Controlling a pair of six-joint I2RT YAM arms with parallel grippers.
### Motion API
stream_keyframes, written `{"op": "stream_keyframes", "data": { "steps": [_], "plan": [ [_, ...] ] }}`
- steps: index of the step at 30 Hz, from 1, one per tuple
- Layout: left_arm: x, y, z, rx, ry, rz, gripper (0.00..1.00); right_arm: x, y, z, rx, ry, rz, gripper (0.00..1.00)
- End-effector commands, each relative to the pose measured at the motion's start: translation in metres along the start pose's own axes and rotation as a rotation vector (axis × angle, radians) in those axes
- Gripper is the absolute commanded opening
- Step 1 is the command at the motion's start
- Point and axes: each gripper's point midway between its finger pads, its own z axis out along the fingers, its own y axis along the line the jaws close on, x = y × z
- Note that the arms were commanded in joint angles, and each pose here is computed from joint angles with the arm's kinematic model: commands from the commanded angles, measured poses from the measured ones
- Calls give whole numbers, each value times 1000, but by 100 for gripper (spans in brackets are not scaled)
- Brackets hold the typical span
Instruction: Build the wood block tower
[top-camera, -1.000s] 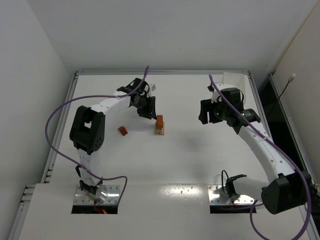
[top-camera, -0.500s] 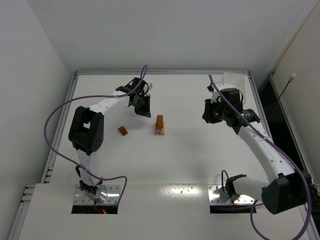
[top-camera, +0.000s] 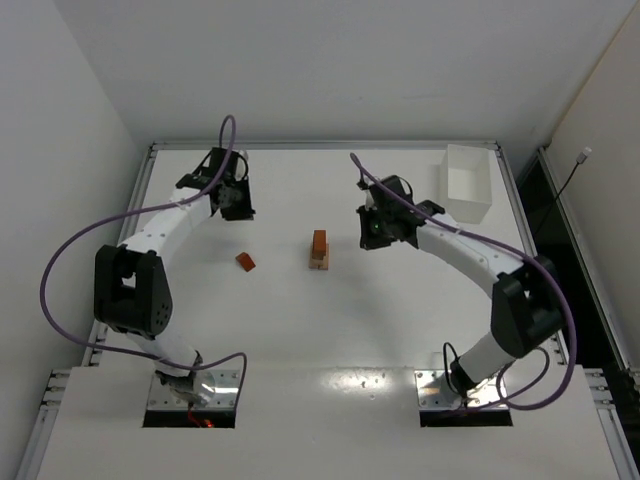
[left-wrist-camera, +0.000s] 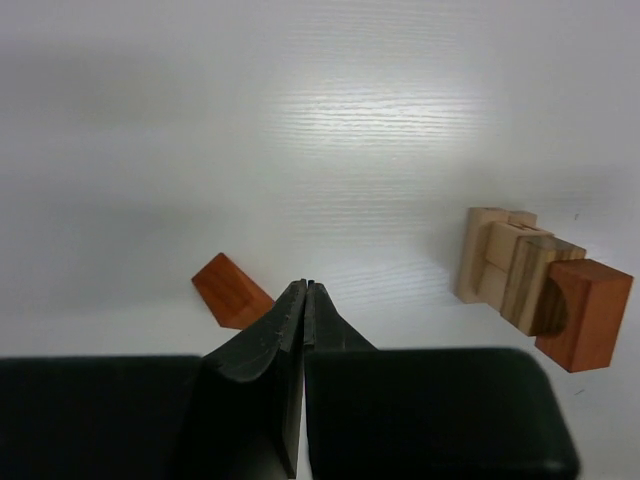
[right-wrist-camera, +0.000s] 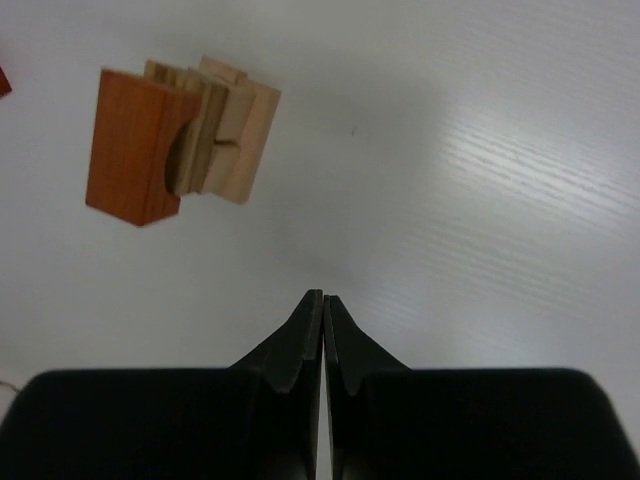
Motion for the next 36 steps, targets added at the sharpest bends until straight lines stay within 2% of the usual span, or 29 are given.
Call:
{"op": "stream_keyframes", "data": {
  "steps": [1,3,4,6,12,36],
  "plan": [
    [-11,11,-16,-6,-54,-8,0,-57,18,6,2,-138,61,0],
    [-10,16,-18,-12,-58,-7,0,-65,25,17,-4,-132,52,0],
    [-8,18,-16,-4,-52,-14,5,-64,30,20,-8,-118,56,0],
    [-5,19,-17,-4,-50,-14,7,-73,37,23,-18,-128,58,0],
    [-3,21,-19,2,-49,-21,13,-66,56,37,-35,-92,35,0],
    [-3,18,-12,32,-29,-28,14,-33,63,53,-29,-13,15,0]
  ]
}}
